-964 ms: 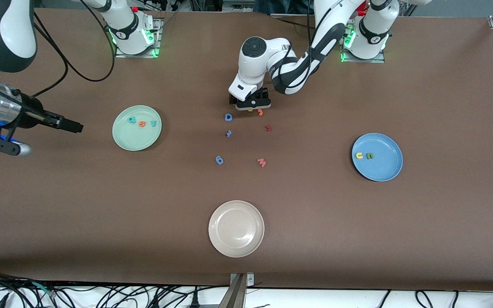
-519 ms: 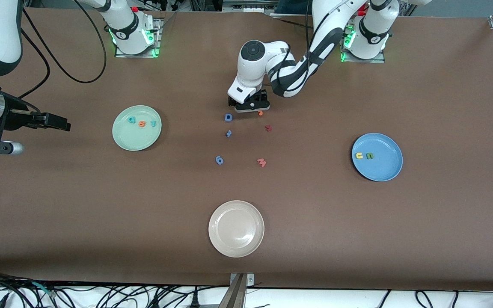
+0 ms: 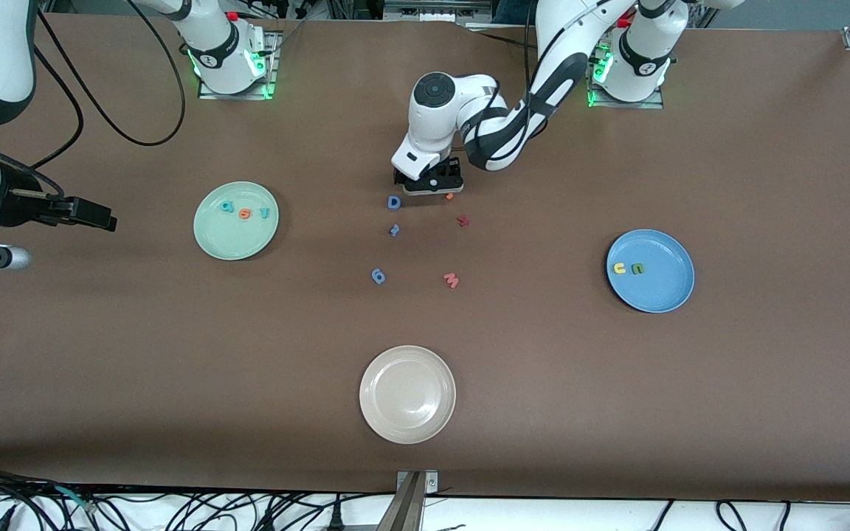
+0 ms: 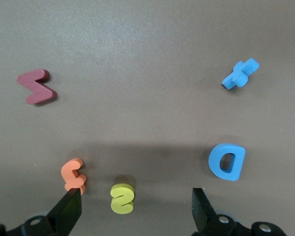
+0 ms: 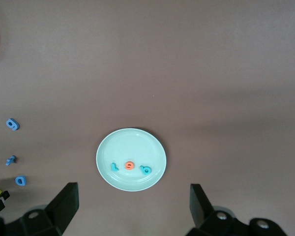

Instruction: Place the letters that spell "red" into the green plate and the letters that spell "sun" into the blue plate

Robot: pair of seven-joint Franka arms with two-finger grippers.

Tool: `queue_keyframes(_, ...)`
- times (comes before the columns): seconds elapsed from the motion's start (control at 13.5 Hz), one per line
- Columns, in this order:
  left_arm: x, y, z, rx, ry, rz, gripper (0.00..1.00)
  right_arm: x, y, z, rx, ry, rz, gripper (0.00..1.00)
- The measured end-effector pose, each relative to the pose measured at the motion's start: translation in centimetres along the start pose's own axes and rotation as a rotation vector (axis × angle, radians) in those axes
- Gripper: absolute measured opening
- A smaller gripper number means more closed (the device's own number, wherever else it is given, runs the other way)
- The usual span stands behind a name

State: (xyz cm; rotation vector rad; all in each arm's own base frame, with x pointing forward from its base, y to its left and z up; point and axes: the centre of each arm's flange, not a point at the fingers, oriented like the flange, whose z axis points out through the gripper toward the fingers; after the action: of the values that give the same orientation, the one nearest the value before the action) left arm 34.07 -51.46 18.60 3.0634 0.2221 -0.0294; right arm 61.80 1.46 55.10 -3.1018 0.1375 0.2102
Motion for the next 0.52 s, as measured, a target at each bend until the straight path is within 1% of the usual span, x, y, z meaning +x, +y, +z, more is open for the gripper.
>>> queue_keyframes(0.22,0.1,0.1,0.1,-0.001,-0.002,-0.002,1.00,0.1,-0.6,0.2,0.003,-0.003,-0.011,1.00)
queue_keyframes(0.37,0.0,0.2,0.3,-0.001,-0.005,-0.001,1.00,0.6,-1.0,1.0,0.022,-0.019,-0.026,1.00)
queue_keyframes(0.52,-0.4,0.4,0.7,0.001,-0.010,0.006,1.00,1.2,-0.1,1.2,0.014,-0.022,-0.032,1.00)
